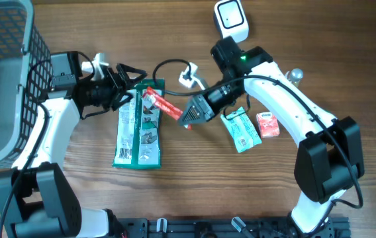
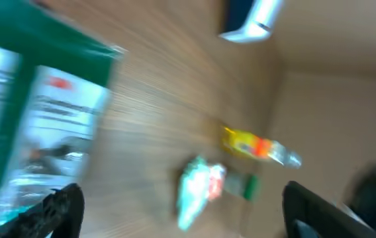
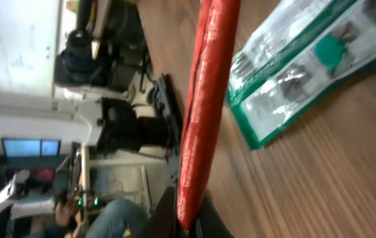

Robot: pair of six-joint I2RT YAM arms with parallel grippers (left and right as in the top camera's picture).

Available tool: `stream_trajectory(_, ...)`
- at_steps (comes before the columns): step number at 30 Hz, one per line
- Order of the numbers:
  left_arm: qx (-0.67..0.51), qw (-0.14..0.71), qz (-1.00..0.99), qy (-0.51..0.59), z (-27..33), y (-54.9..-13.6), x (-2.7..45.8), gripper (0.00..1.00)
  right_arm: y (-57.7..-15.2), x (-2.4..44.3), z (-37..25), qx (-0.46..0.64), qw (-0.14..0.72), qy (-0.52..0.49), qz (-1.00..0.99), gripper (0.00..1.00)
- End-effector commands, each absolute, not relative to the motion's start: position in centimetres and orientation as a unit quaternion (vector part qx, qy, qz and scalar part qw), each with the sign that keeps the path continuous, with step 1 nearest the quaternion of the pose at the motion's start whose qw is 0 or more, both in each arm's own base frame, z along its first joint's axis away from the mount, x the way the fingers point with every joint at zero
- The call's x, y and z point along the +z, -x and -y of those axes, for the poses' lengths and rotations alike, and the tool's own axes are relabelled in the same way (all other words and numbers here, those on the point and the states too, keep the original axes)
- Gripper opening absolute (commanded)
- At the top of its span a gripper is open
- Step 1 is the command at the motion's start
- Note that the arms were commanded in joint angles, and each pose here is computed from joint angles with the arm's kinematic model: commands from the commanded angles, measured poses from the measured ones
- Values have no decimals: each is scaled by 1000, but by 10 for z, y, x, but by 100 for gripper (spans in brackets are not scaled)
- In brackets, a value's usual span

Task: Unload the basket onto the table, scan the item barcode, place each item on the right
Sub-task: 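Pull the red strip away from the glove packet, right gripper, then raise the red strip up to the white scanner, right gripper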

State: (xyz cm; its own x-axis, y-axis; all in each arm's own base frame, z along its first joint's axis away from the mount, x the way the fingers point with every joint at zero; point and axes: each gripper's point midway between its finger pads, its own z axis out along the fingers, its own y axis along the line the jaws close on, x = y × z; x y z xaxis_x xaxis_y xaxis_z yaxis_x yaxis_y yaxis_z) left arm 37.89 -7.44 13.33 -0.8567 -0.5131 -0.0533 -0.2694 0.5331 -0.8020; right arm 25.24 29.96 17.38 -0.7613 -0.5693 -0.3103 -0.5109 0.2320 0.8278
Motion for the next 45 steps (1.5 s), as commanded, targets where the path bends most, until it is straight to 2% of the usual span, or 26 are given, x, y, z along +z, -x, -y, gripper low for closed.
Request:
stream_trajectory(1,-280,179,-899,286,24,-380,103,97,-233,189,-295,-560,-9,-426,710,4)
stream_trajectory(2,-253,184,-903,294,15,-380,99,100,-226,191,-290,-562,-3,-435,703,4)
stream_trajectory(6,-221,202,-920,254,8,-380,96,100,-202,198,-277,-568,10,-472,674,4)
stream_trajectory(14,-203,218,-940,163,30,-383,96,98,-202,194,-275,-559,16,-476,679,4)
stream_trajectory(24,-38,246,-961,124,36,-383,86,100,-203,193,-275,-556,16,-474,682,4)
stream_trajectory(33,-35,241,-962,124,36,-380,85,100,-210,190,-279,-553,-7,-488,676,4)
stream_trajectory(45,-35,241,-962,124,36,-380,85,100,-226,174,-281,-517,21,-438,735,4)
